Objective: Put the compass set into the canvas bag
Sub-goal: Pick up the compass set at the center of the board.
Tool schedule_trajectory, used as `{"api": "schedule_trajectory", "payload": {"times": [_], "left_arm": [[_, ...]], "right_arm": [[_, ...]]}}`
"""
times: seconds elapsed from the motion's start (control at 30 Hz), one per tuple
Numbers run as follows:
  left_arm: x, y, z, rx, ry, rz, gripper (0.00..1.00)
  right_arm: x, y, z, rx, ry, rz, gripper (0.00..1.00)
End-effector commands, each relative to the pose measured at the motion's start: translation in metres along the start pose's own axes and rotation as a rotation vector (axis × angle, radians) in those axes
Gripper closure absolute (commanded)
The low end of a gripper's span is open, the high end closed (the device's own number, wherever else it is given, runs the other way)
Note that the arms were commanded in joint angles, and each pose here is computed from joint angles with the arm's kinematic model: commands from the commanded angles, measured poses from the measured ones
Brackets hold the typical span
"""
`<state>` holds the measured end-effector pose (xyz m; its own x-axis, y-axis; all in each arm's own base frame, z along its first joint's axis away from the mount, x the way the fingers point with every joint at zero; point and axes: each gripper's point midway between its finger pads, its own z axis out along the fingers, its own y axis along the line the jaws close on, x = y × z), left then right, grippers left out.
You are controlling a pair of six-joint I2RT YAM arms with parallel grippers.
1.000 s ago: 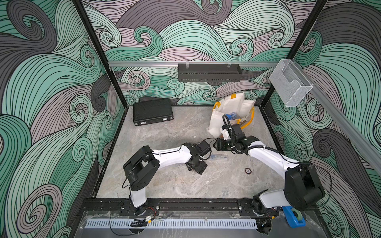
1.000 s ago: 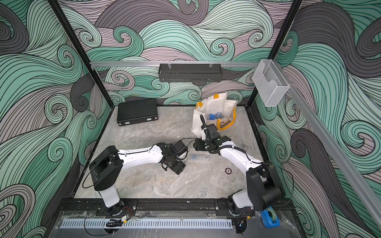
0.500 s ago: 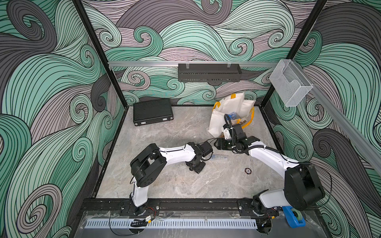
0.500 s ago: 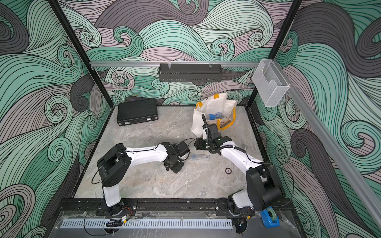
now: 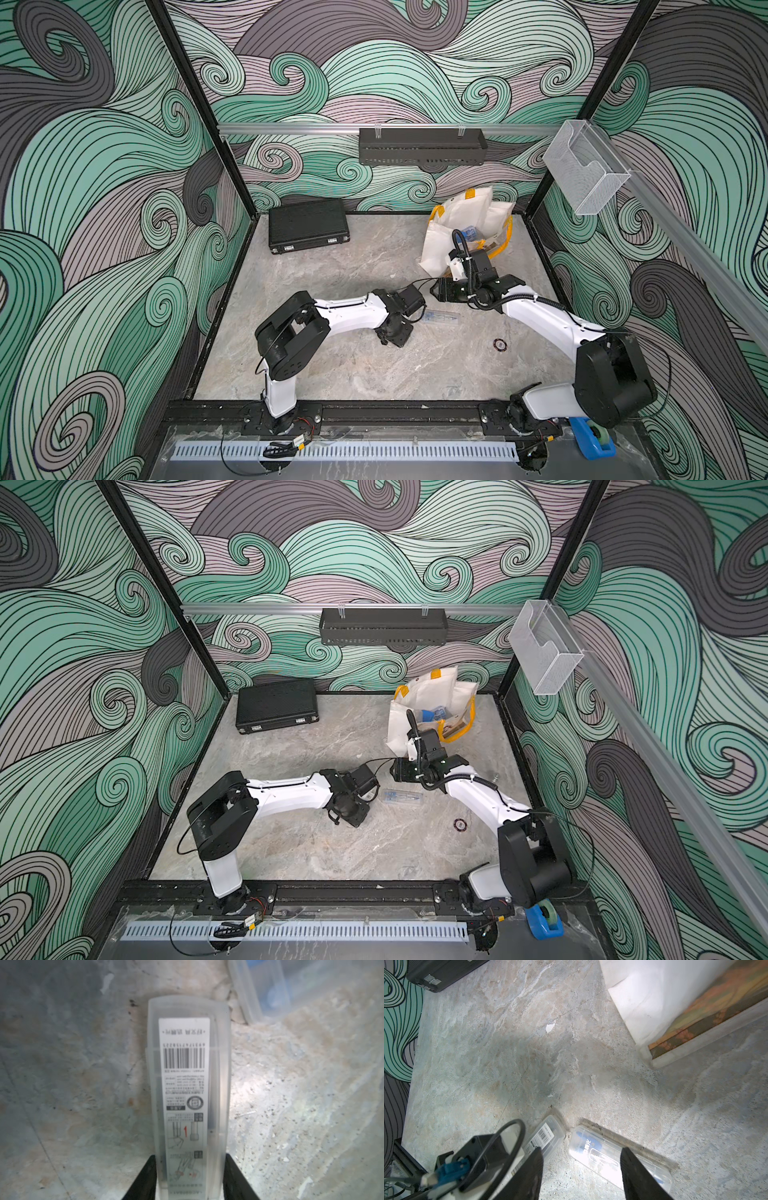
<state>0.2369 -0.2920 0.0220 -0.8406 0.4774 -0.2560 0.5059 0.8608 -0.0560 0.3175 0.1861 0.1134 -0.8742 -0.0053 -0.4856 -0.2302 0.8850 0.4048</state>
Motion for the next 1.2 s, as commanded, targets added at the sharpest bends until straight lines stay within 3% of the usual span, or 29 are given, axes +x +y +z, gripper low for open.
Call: {"api": "schedule_trajectory", "payload": {"times": [0.0,0.4,0.73,1.17], "left_arm": [[-0.019,0.019,-0.002,-0.009,-0.099,-0.119,0.7],[-0.057,0.04,-0.028,0.011,-0.359,-0.243,0.72],[-0.085,0.021,-0.062,0.156,-0.555,-0.208,0.73],[-0.096,0.007,-0.091,0.254,-0.613,-0.203,0.73]], "right_arm": [[-0.002,0.006,-0.005,-0.039,-0.016,-0.021,0.4],[-0.002,0.03,-0.002,-0.175,0.01,-0.016,0.39],[-0.022,0.057,0.004,-0.284,-0.018,0.037,0.4],[-0.053,0.086,0.016,-0.322,-0.052,-0.013,0.4]]}}
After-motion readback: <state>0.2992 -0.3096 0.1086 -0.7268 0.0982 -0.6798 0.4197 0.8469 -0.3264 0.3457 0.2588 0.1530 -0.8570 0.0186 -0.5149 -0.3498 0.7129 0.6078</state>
